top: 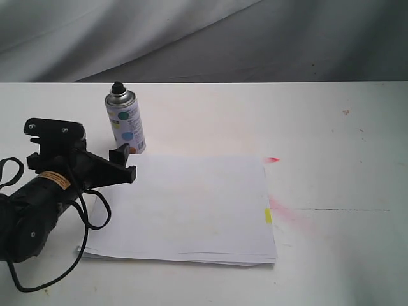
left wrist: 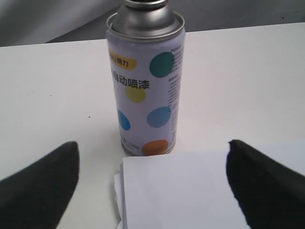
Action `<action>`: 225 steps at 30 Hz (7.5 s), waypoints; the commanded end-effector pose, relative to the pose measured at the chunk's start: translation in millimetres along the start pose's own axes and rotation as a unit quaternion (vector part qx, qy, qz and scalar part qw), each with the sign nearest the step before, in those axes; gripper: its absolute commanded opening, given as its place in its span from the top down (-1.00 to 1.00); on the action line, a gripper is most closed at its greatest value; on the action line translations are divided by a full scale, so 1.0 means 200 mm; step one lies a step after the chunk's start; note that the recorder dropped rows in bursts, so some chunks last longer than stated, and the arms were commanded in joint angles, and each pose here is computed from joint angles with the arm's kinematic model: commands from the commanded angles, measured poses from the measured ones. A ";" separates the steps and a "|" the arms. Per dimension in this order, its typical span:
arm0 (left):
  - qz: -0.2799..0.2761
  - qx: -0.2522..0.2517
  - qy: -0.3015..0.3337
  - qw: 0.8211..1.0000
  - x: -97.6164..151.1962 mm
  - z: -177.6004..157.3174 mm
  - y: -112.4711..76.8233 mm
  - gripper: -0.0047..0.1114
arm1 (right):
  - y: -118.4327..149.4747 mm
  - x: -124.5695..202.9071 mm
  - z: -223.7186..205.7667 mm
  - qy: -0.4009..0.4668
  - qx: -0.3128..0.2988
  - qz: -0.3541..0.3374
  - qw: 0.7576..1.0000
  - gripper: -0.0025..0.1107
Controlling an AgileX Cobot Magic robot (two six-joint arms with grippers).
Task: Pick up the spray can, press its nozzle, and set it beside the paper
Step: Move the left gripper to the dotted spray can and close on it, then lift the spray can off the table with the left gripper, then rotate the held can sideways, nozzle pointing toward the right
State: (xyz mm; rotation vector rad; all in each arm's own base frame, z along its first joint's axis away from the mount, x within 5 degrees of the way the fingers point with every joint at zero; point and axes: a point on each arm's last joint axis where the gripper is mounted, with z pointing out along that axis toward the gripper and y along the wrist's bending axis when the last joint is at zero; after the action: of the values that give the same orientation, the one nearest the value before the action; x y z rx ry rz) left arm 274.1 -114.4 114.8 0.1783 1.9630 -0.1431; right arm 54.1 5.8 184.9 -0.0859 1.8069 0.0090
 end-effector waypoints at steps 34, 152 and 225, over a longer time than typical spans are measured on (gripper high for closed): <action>-0.030 -0.011 -0.068 0.997 0.07 0.19 -0.03 -0.63 | 0.00 0.01 0.00 0.000 0.006 -0.005 1.000 0.96; 0.369 0.132 0.059 0.918 -0.33 -0.13 -0.20 0.92 | 0.00 0.01 0.00 0.000 0.006 -0.005 1.000 0.96; 0.592 -0.082 0.131 0.791 -0.25 -0.02 -0.45 0.92 | 0.00 0.01 0.00 0.000 0.006 -0.005 1.000 0.96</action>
State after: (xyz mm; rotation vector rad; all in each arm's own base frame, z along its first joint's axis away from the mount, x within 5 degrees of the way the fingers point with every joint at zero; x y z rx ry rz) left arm 271.6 -207.6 157.0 1.3628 1.7850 0.8691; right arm 54.1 5.8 184.7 -0.0863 1.8087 0.0094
